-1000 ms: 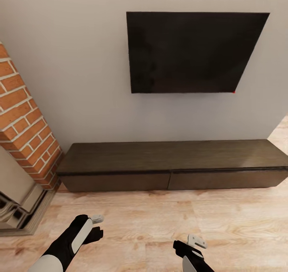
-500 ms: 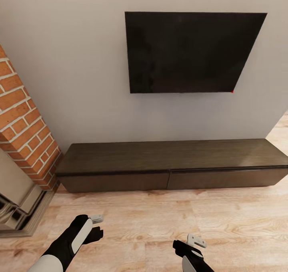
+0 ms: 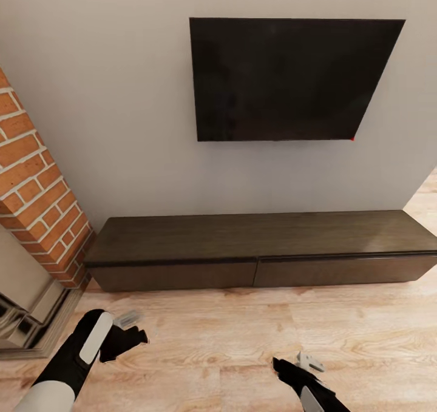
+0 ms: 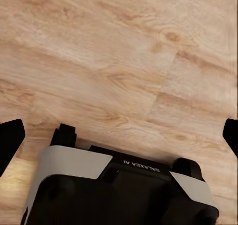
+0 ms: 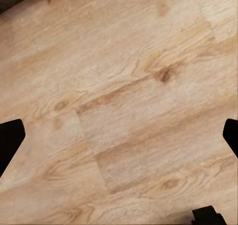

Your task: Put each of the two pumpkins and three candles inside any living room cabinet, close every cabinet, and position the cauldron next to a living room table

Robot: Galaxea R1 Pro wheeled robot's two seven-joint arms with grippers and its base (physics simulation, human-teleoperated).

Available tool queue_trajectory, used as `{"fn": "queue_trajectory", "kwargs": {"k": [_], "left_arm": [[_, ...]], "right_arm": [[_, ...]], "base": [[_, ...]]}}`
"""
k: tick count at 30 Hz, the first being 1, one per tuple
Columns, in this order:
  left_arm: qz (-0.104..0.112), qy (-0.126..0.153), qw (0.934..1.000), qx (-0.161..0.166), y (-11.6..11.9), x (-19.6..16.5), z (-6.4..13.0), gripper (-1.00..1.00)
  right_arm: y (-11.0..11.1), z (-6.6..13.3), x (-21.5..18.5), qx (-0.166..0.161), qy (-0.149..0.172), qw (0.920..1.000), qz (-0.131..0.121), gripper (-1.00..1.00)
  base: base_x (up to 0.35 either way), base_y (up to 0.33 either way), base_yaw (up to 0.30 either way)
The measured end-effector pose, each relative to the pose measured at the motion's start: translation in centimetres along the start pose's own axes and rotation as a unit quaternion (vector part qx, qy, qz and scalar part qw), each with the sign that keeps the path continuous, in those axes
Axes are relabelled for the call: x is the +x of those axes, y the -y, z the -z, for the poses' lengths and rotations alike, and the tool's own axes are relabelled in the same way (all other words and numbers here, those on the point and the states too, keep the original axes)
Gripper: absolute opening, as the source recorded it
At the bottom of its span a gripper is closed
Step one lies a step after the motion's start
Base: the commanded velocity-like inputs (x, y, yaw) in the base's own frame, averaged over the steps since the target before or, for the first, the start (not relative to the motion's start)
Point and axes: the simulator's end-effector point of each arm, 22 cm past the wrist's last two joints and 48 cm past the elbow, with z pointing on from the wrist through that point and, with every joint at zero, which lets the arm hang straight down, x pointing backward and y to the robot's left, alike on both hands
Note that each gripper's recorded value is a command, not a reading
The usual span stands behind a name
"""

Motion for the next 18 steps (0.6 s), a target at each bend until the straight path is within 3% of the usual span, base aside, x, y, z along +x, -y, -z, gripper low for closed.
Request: {"fn": "queue_trajectory", "kwargs": {"k": [4, 8, 14, 16, 18], "left_arm": [[0.019, 0.012, 0.9989, 0.041, -1.2, -1.9, 1.1, 1.0], [0.025, 0.02, 0.9953, 0.091, -0.4, -2.8, 1.3, 1.0], [0.03, 0.028, 0.9924, 0.116, -0.8, -3.7, 1.2, 1.0], [0.04, 0.03, 0.9881, 0.146, -0.1, -4.1, 1.5, 1.0], [0.041, 0.017, 0.9871, 0.154, 0.5, -2.8, 0.8, 1.0]], "right_arm": [[-0.3, 0.2, -0.6, -0.098, 0.0, 0.9932, -0.063, 1.0], [-0.7, 0.4, -0.3, -0.154, -0.002, 0.9841, -0.088, 1.0], [-1.3, -0.2, 0.1, -0.174, -0.001, 0.9802, -0.094, 1.0], [-1.4, -0.4, 0.3, -0.176, 0.0, 0.9798, -0.095, 1.0], [-2.9, -0.4, -0.5, -0.188, 0.002, 0.9772, -0.099, 1.0]], "base": [[0.0, 0.0, 0.0], [0.0, 0.0, 0.0], [0.0, 0.0, 0.0], [0.036, 0.0, 0.0], [0.11, 0.0, 0.0]]}}
